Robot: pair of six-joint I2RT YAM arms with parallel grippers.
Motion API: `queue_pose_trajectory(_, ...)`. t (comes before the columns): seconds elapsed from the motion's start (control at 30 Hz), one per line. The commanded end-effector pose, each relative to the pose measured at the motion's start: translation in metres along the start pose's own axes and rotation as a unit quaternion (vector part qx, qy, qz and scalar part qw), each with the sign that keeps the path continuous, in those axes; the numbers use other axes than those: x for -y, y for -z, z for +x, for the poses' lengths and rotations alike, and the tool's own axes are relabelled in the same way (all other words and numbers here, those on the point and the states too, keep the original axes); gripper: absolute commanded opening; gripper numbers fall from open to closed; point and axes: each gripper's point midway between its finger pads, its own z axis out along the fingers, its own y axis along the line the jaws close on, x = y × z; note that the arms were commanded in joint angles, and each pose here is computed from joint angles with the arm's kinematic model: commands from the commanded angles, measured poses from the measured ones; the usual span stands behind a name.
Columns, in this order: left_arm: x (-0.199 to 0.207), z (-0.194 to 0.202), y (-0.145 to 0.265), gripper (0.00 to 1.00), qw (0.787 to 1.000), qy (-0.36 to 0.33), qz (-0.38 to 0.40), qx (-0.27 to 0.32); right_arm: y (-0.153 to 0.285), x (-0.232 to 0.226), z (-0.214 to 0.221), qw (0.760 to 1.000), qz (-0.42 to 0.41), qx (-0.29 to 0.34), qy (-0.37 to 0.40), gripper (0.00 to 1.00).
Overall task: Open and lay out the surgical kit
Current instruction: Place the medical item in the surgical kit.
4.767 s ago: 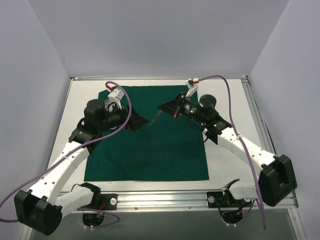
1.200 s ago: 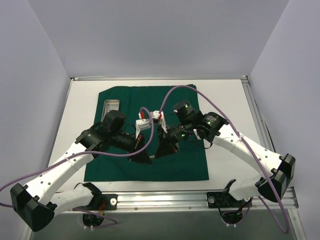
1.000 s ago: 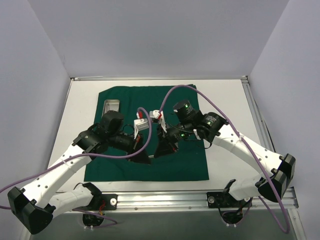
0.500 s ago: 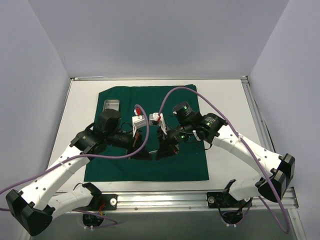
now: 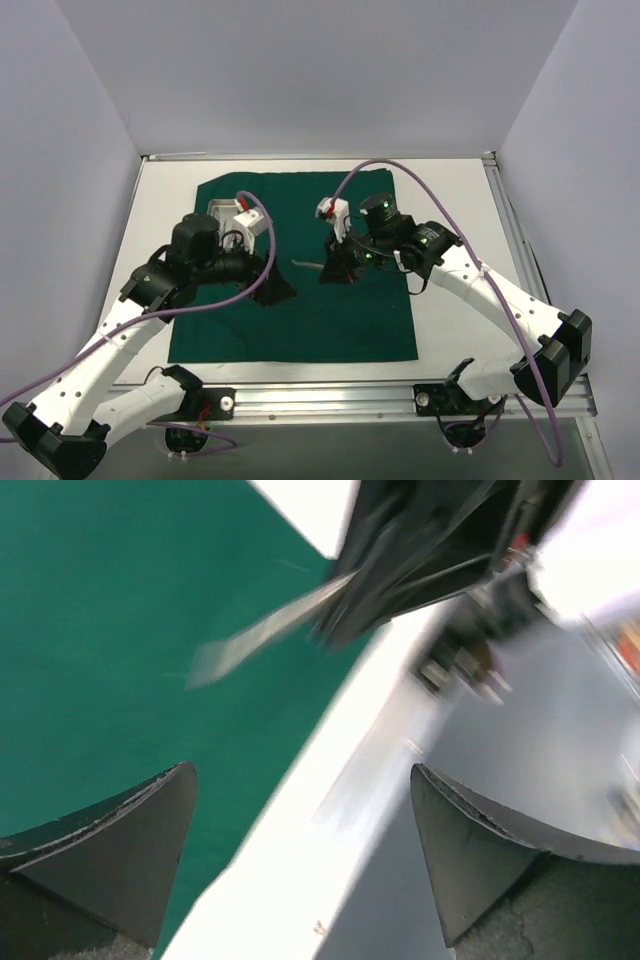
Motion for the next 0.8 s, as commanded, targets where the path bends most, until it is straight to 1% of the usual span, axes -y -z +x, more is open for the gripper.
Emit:
queue_pose_trajectory(0.0, -0.036, -0.039, 0.039, 0.97, 0.984, 0.018, -0.148, 0.099, 0.02, 0.055, -0.028, 0.985, 0.137, 0.09, -0.054, 0.0)
queue_pose_trajectory(0.03, -0.044, -0.043, 0.046, 0.97, 0.979, 0.022, -0.17, 0.112, 0.02, 0.07, -0.033, 0.977, 0.173, 0.112, -0.063, 0.0)
queue_pose_trajectory(0.07, -0.052, -0.047, 0.055, 0.97, 0.971, 0.026, -0.199, 0.131, 0.021, 0.082, -0.035, 0.966, 0.201, 0.134, -0.092, 0.0)
queue_pose_trajectory(0.1, -0.055, -0.049, 0.059, 0.97, 0.967, 0.03, -0.211, 0.139, 0.026, 0.102, -0.045, 0.949, 0.251, 0.165, -0.098, 0.0)
queue_pose_trajectory(0.17, -0.057, -0.055, 0.065, 0.97, 0.962, 0.031, -0.22, 0.159, 0.023, 0.128, -0.038, 0.927, 0.299, 0.182, -0.134, 0.0)
queue_pose_trajectory(0.2, -0.058, -0.057, 0.066, 0.97, 0.961, 0.033, -0.221, 0.165, 0.023, 0.137, -0.046, 0.917, 0.314, 0.204, -0.139, 0.0)
queue_pose_trajectory(0.23, -0.057, -0.06, 0.068, 0.97, 0.958, 0.036, -0.222, 0.175, 0.036, 0.158, -0.046, 0.886, 0.377, 0.221, -0.153, 0.0)
queue_pose_trajectory(0.27, -0.058, -0.06, 0.068, 0.97, 0.957, 0.039, -0.225, 0.178, 0.032, 0.169, -0.042, 0.878, 0.392, 0.223, -0.163, 0.0)
queue_pose_trajectory(0.3, -0.063, -0.061, 0.069, 0.97, 0.953, 0.044, -0.238, 0.181, 0.035, 0.177, -0.047, 0.866, 0.409, 0.238, -0.162, 0.0)
queue_pose_trajectory(0.33, -0.066, -0.06, 0.069, 0.97, 0.952, 0.051, -0.243, 0.182, 0.039, 0.195, -0.041, 0.841, 0.456, 0.239, -0.169, 0.0)
queue_pose_trajectory(0.37, -0.069, -0.059, 0.068, 0.98, 0.951, 0.054, -0.247, 0.179, 0.038, 0.202, -0.04, 0.834, 0.468, 0.24, -0.17, 0.0)
queue_pose_trajectory(0.43, -0.073, -0.058, 0.066, 0.97, 0.949, 0.061, -0.254, 0.174, 0.041, 0.222, -0.036, 0.808, 0.509, 0.238, -0.178, 0.0)
queue_pose_trajectory(0.47, -0.076, -0.057, 0.064, 0.97, 0.949, 0.065, -0.256, 0.17, 0.037, 0.237, -0.023, 0.792, 0.541, 0.219, -0.179, 0.0)
queue_pose_trajectory(0.5, -0.078, -0.057, 0.063, 0.97, 0.949, 0.067, -0.257, 0.168, 0.036, 0.245, -0.021, 0.782, 0.555, 0.217, -0.18, 0.0)
queue_pose_trajectory(0.53, -0.077, -0.057, 0.061, 0.97, 0.951, 0.066, -0.251, 0.168, 0.037, 0.256, -0.016, 0.775, 0.567, 0.211, -0.181, 0.0)
queue_pose_trajectory(0.57, -0.077, -0.057, 0.059, 0.97, 0.952, 0.067, -0.248, 0.166, 0.027, 0.268, -0.003, 0.775, 0.574, 0.189, -0.184, 0.0)
queue_pose_trajectory(0.63, -0.075, -0.059, 0.057, 0.97, 0.954, 0.065, -0.238, 0.168, 0.024, 0.284, 0.007, 0.768, 0.586, 0.174, -0.188, 0.0)
queue_pose_trajectory(0.67, -0.077, -0.059, 0.055, 0.97, 0.955, 0.066, -0.237, 0.167, 0.02, 0.298, 0.021, 0.765, 0.595, 0.154, -0.191, 0.0)
queue_pose_trajectory(0.77, -0.078, -0.059, 0.051, 0.97, 0.957, 0.066, -0.23, 0.163, 0.016, 0.319, 0.034, 0.762, 0.604, 0.136, -0.19, 0.0)
